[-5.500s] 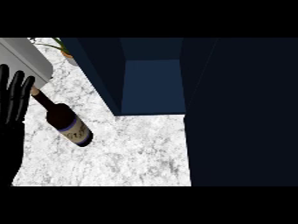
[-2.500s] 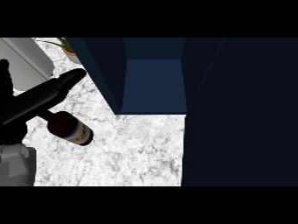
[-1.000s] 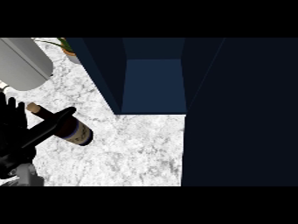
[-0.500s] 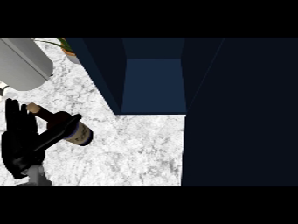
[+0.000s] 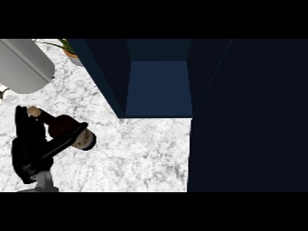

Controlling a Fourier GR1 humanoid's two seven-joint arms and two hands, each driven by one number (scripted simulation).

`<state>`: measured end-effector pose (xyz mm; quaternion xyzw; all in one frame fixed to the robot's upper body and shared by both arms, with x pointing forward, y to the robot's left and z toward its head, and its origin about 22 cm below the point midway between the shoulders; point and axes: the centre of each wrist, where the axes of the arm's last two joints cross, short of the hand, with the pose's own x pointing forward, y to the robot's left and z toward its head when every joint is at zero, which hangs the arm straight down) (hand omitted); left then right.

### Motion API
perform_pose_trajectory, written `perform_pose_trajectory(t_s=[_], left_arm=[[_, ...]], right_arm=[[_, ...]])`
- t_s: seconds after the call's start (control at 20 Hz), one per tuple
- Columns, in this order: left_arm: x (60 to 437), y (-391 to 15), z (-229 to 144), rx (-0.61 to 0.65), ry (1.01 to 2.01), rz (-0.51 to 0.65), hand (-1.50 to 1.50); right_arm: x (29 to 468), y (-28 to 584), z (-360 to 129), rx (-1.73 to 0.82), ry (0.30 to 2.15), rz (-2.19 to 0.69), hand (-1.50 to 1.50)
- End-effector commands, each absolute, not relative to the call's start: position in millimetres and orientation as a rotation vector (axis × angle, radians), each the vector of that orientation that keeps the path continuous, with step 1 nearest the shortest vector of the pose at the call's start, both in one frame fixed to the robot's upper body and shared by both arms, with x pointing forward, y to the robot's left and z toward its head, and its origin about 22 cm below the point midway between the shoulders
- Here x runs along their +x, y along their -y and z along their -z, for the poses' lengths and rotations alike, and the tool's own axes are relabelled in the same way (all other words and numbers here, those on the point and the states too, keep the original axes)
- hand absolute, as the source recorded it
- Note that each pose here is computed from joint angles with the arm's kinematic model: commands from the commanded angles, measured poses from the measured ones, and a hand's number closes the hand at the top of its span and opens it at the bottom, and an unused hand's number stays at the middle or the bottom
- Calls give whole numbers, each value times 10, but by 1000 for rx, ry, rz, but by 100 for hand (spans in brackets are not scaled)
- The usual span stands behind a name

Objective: Pick up the wine, place it into the cabinet and close the cabinet

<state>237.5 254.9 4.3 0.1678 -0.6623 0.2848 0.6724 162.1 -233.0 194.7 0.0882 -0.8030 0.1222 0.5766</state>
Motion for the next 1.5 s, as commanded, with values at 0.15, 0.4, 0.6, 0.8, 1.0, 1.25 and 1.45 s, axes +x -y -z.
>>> perform_pose_trajectory(t_s=[0.15, 0.4, 0.6, 0.8, 1.0, 1.25, 1.45], left_arm=[[2366, -2607, 308, 362, 1484, -631, -150], [2341, -2600, 350, 376, 1466, -646, -150], [2408, -2695, 508, 350, 1466, -631, -150], [2387, -2582, 473, 350, 1470, -657, -150], [2588, -2649, 481, 315, 1454, -633, -150], [2429, -2653, 699, 319, 1484, -659, -150], [2513, -2561, 783, 303, 1486, -698, -150]], right_arm=[[1209, 2252, -2109, 276, 1939, -305, -150], [1152, 2331, -2142, 293, 1934, -308, -150], [1213, 2232, -2142, 271, 1945, -278, -150], [1386, 2367, -2108, 254, 1946, -279, -150], [1315, 2311, -2249, 270, 1932, -323, -150], [1455, 2334, -2275, 262, 1938, -317, -150], [1279, 2280, -2214, 277, 1940, -312, -150]])
